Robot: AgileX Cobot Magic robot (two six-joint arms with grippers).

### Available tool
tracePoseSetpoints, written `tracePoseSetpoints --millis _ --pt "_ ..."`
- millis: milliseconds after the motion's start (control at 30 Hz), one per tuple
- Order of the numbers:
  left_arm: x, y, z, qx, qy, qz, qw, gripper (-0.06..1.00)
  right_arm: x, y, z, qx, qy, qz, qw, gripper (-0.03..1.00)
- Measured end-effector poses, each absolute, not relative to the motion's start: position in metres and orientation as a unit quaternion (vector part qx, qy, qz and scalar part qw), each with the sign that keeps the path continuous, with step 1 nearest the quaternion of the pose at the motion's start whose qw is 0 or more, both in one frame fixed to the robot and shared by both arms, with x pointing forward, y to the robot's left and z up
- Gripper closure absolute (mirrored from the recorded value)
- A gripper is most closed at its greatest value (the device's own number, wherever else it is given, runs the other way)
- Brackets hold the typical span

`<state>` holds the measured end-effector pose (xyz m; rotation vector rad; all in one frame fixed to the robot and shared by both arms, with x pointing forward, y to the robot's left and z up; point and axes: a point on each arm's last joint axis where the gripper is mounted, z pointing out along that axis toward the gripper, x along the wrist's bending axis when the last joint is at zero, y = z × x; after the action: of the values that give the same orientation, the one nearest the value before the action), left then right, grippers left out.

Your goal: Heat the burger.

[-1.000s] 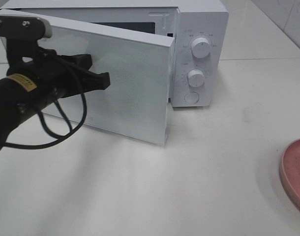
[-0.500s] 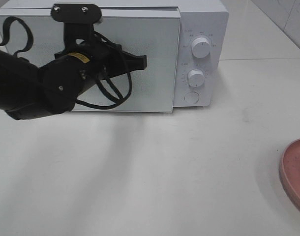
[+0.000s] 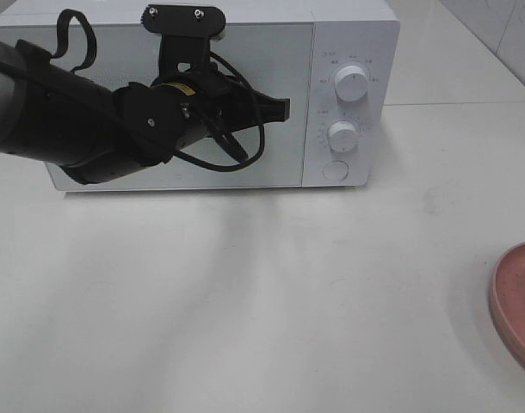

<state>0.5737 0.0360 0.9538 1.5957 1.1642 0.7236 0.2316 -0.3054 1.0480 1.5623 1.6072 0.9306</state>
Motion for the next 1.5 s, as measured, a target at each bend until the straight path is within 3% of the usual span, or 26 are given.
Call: tracePoseSetpoints --millis 300,467,533,567,600,633,667,700,800,1167,1500 --pt "0.551 0.044 0.981 0.701 0.464 0.25 0.481 0.94 0.232 -0.305 1.048 0.603 0.62 0.359 0.35 0.21" --pt "0.53 0.055 0.979 0.73 0.464 0.209 0.456 0.93 0.232 -0.305 1.048 0.603 0.62 0.359 0.35 0.21" --pt "0.509 0.064 0.974 0.759 0.463 0.164 0.427 0.72 0.232 -0.305 1.048 0.603 0.62 0.359 0.35 0.21" --pt "0.509 0.064 0.974 0.759 0.463 0.164 0.427 0.72 0.232 -0.305 1.048 0.603 0.62 0.359 0.35 0.21" --pt "0.506 0.066 0.973 0.762 0.464 0.157 0.422 0.42 0.232 -0.305 1.048 0.603 0.62 0.359 0.35 0.21" --pt "0.506 0.066 0.973 0.762 0.464 0.157 0.422 0.42 0.232 -0.305 1.048 0.603 0.62 0.359 0.35 0.21" --pt "0.498 0.07 0.975 0.767 0.466 0.143 0.417 0.16 0.232 -0.305 1.048 0.603 0.62 0.359 0.35 0.21" --pt "0.495 0.071 0.976 0.77 0.465 0.135 0.415 0.08 0.232 -0.305 1.048 0.603 0.62 0.359 0.35 0.21" --pt "0.481 0.073 0.988 0.797 0.44 0.097 0.403 -0.01 0.232 -0.305 1.048 0.603 0.62 0.359 0.35 0.21" --pt "0.452 0.099 1.007 0.868 0.379 0.013 0.321 -0.02 0.232 -0.305 1.048 0.603 0.62 0.359 0.35 0.21" --pt "0.453 0.199 1.037 0.83 0.506 -0.036 0.231 -0.02 0.232 -0.305 1.048 0.603 0.62 0.36 0.35 0.21"
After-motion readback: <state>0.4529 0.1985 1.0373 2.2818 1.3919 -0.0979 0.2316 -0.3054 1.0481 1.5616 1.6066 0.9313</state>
